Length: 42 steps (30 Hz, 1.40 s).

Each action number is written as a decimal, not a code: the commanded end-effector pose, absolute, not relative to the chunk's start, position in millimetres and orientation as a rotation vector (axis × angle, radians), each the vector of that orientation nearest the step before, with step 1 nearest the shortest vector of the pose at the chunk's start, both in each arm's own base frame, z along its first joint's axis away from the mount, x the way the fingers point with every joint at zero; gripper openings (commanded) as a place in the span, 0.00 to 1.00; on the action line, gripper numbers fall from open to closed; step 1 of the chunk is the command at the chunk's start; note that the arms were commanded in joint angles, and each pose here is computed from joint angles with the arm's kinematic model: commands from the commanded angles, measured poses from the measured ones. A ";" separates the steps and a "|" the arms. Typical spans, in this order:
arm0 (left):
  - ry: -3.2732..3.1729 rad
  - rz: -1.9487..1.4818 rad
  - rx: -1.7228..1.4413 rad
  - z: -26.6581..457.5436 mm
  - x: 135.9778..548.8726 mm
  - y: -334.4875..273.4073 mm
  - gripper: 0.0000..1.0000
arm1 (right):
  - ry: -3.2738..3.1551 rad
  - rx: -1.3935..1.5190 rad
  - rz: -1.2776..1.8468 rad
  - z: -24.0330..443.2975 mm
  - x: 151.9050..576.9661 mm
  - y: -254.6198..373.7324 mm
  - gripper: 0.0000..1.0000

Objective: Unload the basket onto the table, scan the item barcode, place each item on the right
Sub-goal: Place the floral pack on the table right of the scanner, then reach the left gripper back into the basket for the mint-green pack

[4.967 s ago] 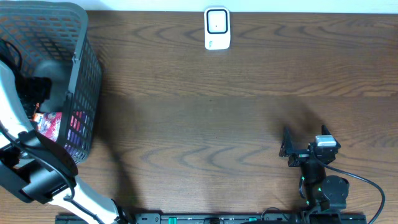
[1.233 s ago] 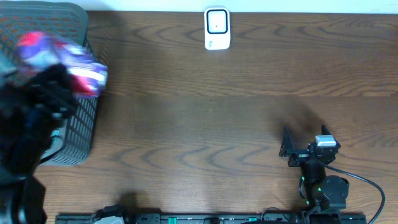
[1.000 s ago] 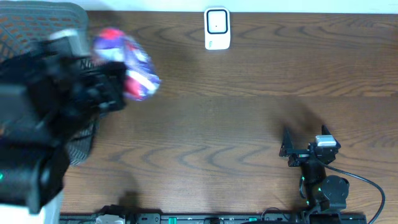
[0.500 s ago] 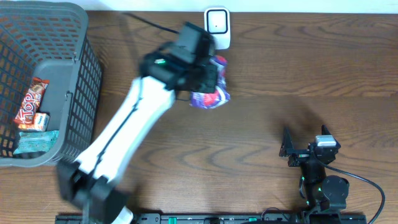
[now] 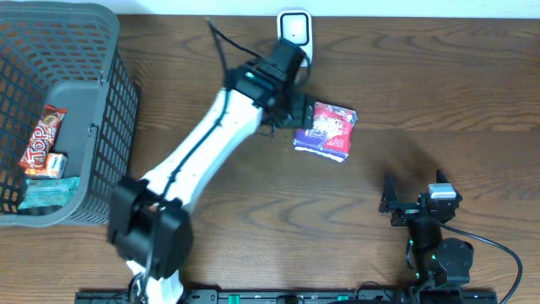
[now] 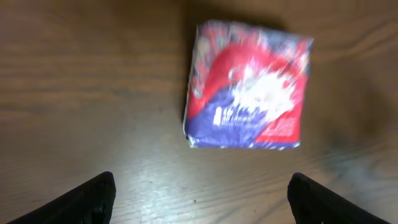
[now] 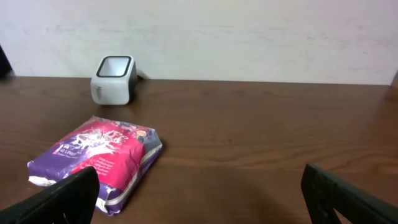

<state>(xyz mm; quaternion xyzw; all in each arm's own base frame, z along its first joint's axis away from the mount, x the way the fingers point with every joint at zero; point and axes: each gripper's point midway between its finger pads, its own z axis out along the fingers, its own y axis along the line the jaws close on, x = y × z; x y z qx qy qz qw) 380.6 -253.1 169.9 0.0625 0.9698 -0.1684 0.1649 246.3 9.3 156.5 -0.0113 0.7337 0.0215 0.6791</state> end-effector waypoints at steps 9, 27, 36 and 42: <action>2.217 -0.250 -0.467 360.4 387.6 -12.6 0.91 | 1.648 -0.028 0.040 156.2 246.1 8.1 0.99; 2.209 0.481 -1.757 207.5 257.9 230.6 0.94 | 1.648 -0.028 0.040 156.3 246.1 8.1 0.99; 2.302 0.617 -1.922 132.0 256.4 240.6 0.94 | 1.648 -0.028 0.040 156.3 246.1 8.1 0.99; 2.329 0.639 -1.981 97.3 258.8 253.5 0.95 | 1.648 -0.028 0.040 156.3 246.1 8.1 0.99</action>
